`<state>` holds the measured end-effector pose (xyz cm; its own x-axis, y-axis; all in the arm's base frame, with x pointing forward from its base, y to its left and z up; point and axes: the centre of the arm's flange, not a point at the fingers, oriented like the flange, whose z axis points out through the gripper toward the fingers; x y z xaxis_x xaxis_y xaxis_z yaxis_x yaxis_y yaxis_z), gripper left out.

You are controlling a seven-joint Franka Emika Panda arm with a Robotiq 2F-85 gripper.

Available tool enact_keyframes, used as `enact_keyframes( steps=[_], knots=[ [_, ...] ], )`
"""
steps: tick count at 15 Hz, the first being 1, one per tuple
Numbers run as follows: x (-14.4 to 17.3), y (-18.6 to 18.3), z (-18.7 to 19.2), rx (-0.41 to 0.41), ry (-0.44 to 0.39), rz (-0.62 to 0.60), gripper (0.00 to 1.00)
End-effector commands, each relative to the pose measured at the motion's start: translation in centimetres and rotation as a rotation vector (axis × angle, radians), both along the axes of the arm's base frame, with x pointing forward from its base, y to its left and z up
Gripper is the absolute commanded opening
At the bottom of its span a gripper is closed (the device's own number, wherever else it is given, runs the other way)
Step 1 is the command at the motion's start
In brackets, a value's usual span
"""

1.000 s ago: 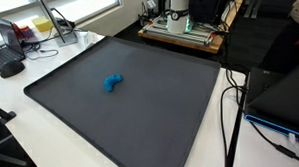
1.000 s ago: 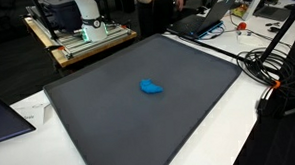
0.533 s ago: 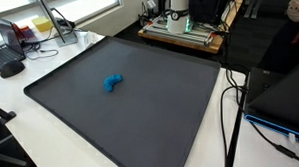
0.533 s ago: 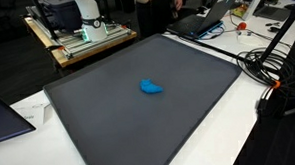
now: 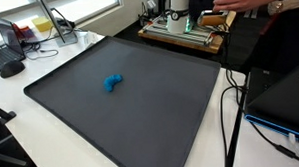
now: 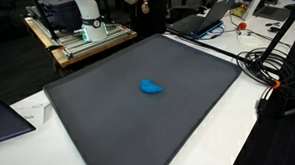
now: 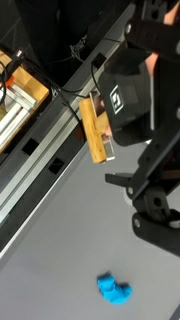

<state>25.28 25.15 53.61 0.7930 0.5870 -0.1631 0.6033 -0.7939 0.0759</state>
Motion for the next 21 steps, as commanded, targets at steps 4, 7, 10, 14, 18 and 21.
enact_keyframes(
  steps=[4, 7, 10, 14, 18, 21],
  knots=[
    [0.2, -0.49, 0.37, -0.01, 0.013, 0.011, 1.0],
    [0.14, -0.54, 0.3, -0.013, 0.018, 0.016, 1.0],
    [0.16, -0.58, 0.25, -0.017, 0.018, 0.017, 1.0],
    [0.18, -0.63, 0.29, -0.022, 0.02, 0.015, 0.95],
    [0.17, -0.64, 0.25, -0.031, 0.022, 0.017, 0.63],
    [0.23, -0.84, 0.23, -0.044, 0.017, 0.016, 0.41]
  ],
)
